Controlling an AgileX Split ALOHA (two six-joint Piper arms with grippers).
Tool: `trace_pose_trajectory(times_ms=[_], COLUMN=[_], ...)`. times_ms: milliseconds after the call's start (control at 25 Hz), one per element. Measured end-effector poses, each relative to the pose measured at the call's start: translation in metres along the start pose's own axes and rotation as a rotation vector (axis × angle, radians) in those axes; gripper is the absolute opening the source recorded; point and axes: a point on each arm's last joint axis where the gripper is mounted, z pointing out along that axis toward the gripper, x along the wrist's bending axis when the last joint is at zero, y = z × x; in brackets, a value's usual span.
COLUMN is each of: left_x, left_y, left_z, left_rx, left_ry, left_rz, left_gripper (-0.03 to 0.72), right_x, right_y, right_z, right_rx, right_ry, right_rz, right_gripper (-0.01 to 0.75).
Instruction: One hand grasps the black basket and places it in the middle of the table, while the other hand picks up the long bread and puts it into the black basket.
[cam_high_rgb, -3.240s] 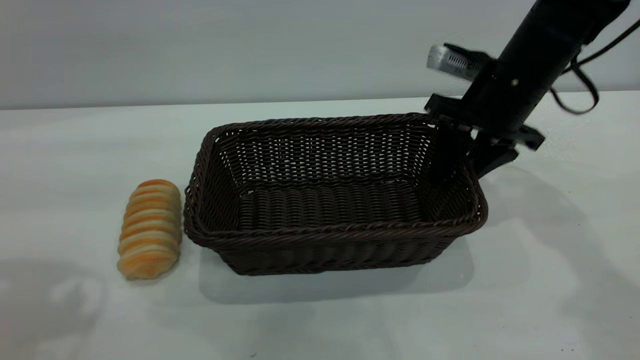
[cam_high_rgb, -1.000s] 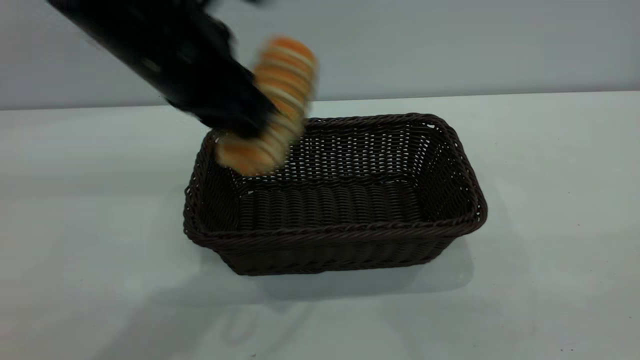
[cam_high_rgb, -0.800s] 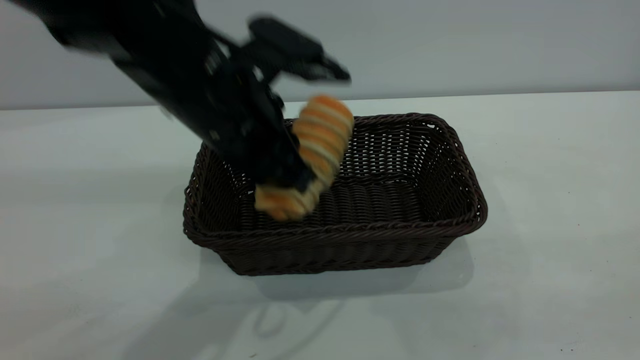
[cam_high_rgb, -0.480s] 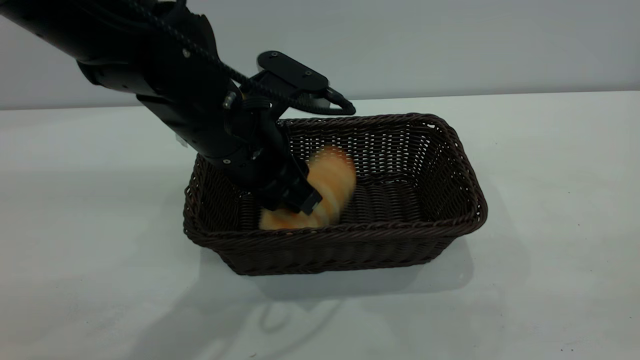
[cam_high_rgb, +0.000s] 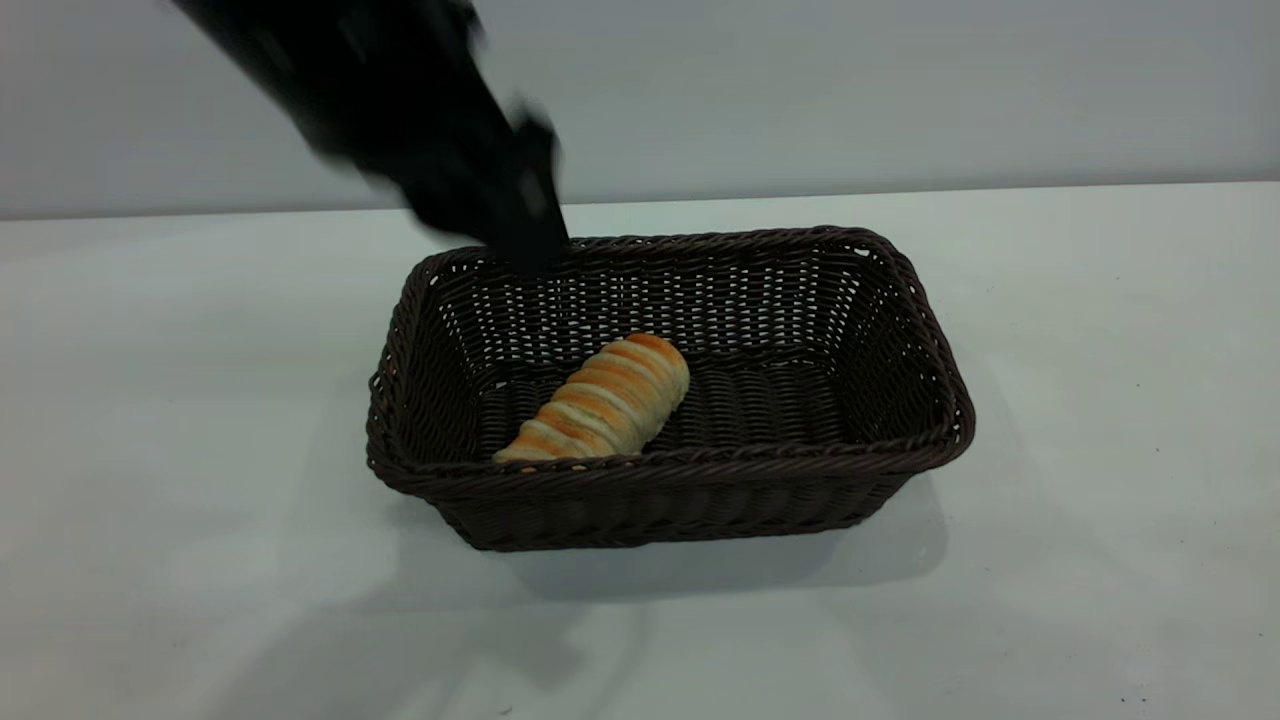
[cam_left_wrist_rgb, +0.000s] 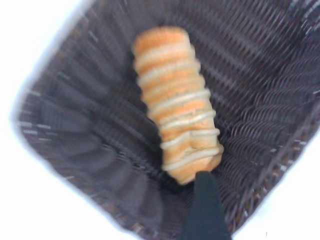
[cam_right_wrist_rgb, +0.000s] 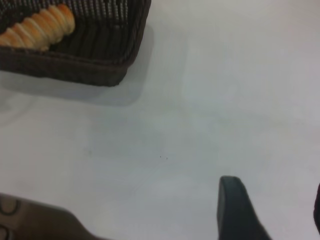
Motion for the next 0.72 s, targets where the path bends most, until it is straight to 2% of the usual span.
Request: trace_pose_trajectory(times_ms=[80,200,320,560,720], left_x=[-0.001,-0.003,-0.006,-0.019,-0.028], left_y=[0.001,-0.01,-0.033,-0.09,-0.123], left_z=[-0.046,-0.106,-0.151,-0.2,-0.204], left_rx=[-0.063,-0.106,-0.076,0.11,0.101], left_ry=[0.033,0.082,0.128,0.125,0.121], left_rz=[0.022,0.012,-0.025,-0.092,-0.112], left_gripper=[0.606,0.593,0.589,0.59,0.59], right_x=[0.0,0.0,0.0,0.0,0.0], right_y=[0.0,0.0,0.0,0.0,0.0], right_z=[0.0,0.0,0.0,0.0,-0.001], right_rx=[-0.003,-0.003,-0.003,-0.003,-0.004], right_ry=[0.0,0.005,0.014,0.015,0.02], right_rz=[0.001,0.002,-0.004,-0.002,0.002], right_gripper=[0.39,0.39,0.39,0.39,0.39])
